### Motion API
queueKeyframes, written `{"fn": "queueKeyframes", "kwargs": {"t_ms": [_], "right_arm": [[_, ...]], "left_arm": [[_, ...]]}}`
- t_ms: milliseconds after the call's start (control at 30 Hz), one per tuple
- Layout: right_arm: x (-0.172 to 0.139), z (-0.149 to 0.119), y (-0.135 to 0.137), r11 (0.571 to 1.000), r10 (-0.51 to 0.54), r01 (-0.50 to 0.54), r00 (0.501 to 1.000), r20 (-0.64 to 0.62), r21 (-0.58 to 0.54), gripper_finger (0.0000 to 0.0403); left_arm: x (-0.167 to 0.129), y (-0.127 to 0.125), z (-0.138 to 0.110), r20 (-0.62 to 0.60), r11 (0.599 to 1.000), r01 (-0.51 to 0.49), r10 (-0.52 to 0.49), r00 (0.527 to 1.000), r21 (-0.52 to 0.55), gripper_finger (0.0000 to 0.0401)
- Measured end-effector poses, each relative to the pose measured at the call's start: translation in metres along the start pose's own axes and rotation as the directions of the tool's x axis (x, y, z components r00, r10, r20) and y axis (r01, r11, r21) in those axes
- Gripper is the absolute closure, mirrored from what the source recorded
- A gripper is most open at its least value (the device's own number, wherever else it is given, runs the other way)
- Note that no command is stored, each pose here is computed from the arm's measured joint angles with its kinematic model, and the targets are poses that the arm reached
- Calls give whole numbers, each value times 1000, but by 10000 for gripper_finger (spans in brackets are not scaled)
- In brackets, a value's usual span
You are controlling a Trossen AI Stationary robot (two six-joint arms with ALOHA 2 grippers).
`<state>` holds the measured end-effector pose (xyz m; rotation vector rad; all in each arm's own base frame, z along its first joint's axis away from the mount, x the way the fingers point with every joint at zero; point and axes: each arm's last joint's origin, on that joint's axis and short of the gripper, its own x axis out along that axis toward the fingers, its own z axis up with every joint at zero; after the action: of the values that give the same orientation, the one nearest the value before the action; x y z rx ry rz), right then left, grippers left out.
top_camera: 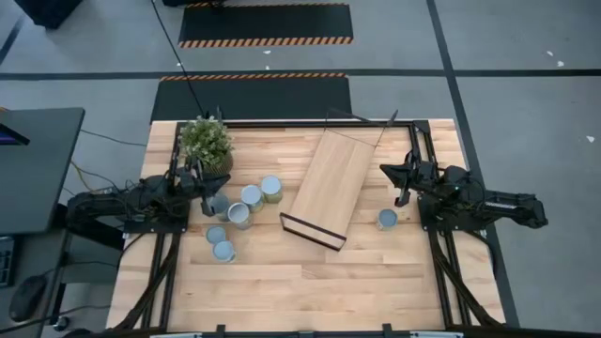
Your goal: Pick and place cans onto a shelf
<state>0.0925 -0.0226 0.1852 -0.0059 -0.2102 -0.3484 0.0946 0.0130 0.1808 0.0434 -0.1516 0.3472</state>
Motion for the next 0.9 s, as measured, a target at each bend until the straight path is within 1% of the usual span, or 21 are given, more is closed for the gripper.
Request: {"fn": "queueKeyframes", "kwargs": {"t_ms": [900], "right_arm": [[0,0,0,1000,0,0,1000,0,0,385]], "left_arm": [[0,0,1,5,1000,0,0,1000,-8,376]]}}
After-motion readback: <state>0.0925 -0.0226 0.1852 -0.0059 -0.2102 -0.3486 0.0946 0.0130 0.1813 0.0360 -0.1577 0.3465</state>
